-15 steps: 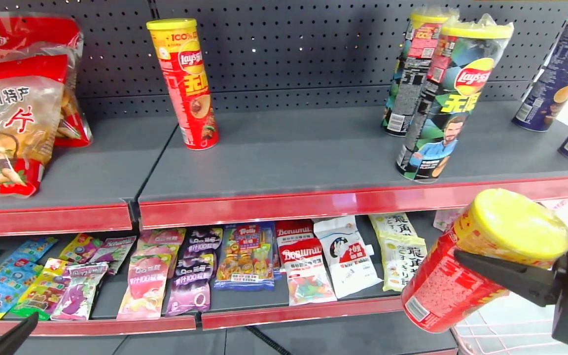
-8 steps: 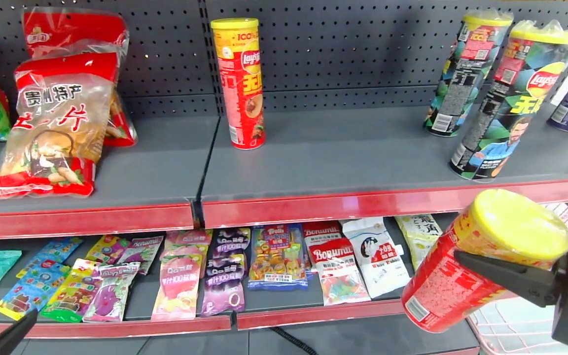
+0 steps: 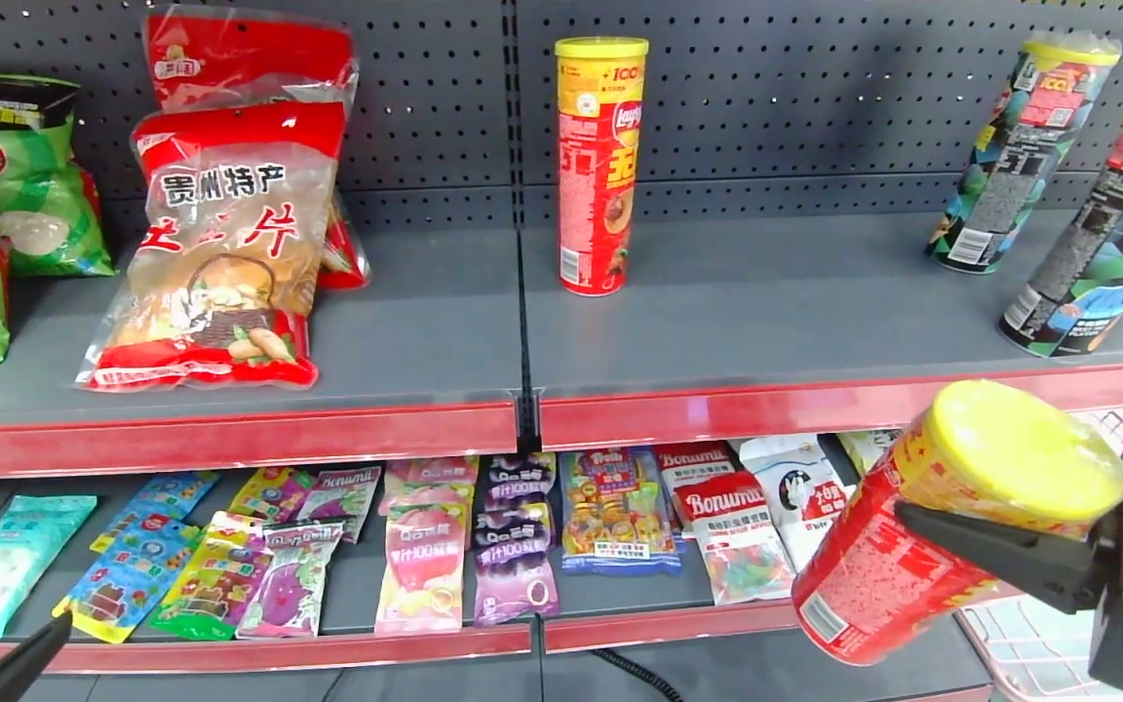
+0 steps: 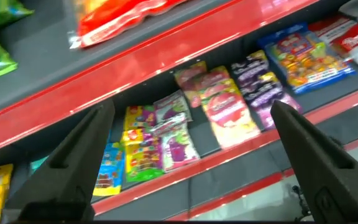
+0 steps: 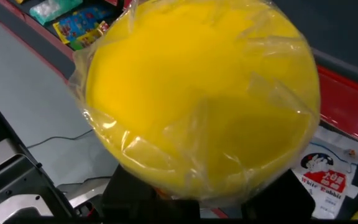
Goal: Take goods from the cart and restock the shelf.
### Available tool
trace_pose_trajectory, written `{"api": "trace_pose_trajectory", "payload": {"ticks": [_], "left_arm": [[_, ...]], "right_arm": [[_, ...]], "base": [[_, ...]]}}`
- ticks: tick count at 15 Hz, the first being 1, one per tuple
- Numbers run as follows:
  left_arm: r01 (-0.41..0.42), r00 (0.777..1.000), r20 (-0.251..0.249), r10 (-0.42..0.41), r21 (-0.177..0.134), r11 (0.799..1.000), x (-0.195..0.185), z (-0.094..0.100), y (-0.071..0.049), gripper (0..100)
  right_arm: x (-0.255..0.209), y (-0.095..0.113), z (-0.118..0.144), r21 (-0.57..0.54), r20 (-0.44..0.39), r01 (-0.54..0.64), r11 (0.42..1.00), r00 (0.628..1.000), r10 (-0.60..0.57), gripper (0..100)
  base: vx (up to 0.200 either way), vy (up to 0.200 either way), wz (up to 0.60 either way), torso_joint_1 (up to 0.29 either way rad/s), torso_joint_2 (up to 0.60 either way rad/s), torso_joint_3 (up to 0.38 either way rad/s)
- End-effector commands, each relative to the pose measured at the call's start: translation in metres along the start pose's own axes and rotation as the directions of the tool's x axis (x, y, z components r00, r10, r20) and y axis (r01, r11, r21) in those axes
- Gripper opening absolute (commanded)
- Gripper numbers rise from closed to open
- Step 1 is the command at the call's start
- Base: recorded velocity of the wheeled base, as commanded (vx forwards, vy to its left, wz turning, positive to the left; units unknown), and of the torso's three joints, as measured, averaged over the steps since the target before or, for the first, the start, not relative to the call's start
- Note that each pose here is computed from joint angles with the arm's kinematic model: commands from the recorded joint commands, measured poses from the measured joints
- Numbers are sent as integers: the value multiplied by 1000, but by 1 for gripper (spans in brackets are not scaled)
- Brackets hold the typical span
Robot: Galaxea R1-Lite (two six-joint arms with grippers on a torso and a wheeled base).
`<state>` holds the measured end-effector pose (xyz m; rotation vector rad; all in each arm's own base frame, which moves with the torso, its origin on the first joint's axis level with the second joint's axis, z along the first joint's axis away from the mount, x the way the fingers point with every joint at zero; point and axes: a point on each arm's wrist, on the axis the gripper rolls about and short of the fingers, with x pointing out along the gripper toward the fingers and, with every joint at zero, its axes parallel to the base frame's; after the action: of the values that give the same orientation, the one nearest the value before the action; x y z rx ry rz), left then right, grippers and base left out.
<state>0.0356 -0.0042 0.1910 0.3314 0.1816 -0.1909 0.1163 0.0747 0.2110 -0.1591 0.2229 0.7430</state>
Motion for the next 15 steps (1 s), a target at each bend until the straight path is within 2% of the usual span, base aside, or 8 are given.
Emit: {"api": "trace_pose_trajectory", "payload": {"ticks": [1,2,6,15], "left_arm": [[-2,1000,-5,2,3,1000,0,-1,0,100],[-4,1000,-8,4,2,1000,1,-1,0,100],[3,1000,-23,-3,1,1000,5,0,1,100],[4,1000,-21,-4,2,1000,6,-1,1,100]], "right_arm": [[0,0,3,-2,9,2,1000,1000,-2,0],[0,-1,5,-3,17,1,1000,1000,-1,0],[0,-2,17,-8,53,5,1000,999,-5,0],[-8,-1,24,-55,90,0,999,996,5,0]], "base": [[0,0,0,0,0,0],[0,0,0,0,0,0],[200,0,0,-6,0,0],[0,0,0,0,0,0]]}}
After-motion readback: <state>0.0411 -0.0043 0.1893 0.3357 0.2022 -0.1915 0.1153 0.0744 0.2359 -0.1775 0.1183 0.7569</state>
